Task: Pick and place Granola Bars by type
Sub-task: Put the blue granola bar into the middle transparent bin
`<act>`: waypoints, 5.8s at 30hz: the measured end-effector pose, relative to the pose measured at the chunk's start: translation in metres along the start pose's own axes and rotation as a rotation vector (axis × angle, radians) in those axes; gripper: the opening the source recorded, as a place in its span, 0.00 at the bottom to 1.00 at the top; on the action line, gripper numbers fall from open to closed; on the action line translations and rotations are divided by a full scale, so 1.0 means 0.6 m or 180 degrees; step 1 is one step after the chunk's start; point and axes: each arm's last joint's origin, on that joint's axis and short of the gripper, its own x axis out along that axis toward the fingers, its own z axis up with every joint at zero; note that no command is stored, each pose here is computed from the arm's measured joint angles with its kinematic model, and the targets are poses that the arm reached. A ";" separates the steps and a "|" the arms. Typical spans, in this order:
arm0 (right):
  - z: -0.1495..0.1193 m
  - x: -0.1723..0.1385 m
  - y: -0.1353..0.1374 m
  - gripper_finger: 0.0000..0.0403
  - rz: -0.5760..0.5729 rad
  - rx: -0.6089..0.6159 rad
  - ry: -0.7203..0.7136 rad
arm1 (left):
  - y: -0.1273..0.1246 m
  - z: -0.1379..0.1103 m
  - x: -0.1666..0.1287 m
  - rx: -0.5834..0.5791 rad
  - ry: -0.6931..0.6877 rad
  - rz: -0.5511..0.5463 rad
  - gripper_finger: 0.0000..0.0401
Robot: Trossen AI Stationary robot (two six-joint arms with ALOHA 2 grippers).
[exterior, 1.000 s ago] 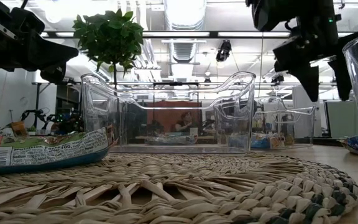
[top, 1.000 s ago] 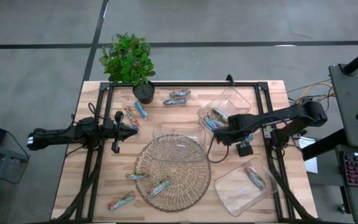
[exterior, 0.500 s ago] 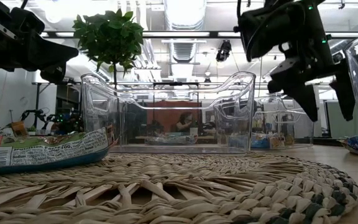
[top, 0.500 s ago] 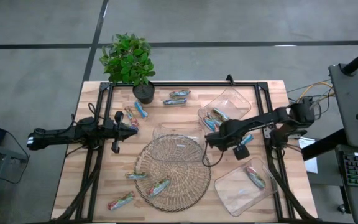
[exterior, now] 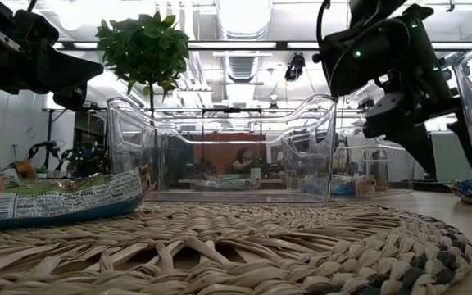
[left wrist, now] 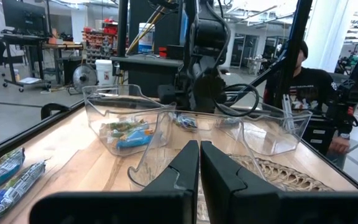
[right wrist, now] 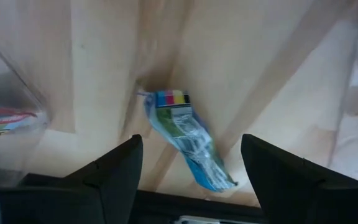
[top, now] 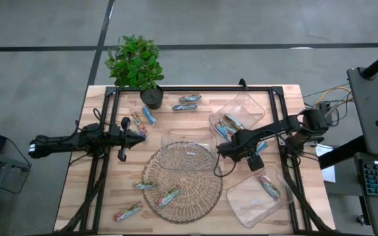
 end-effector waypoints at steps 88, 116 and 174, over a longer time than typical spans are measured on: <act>-0.066 0.037 0.012 0.65 0.0509 0.7136 -0.0353 | 0.000 0.000 0.000 0.0000 0.0000 0.0000 0.00; -0.060 0.055 -0.011 0.54 0.0880 0.7239 -0.0360 | 0.000 0.000 0.000 0.0001 0.0001 0.0001 0.00; -0.079 -0.252 0.059 0.03 0.0843 0.5347 -0.1703 | 0.000 0.000 0.000 0.0001 0.0001 0.0000 0.00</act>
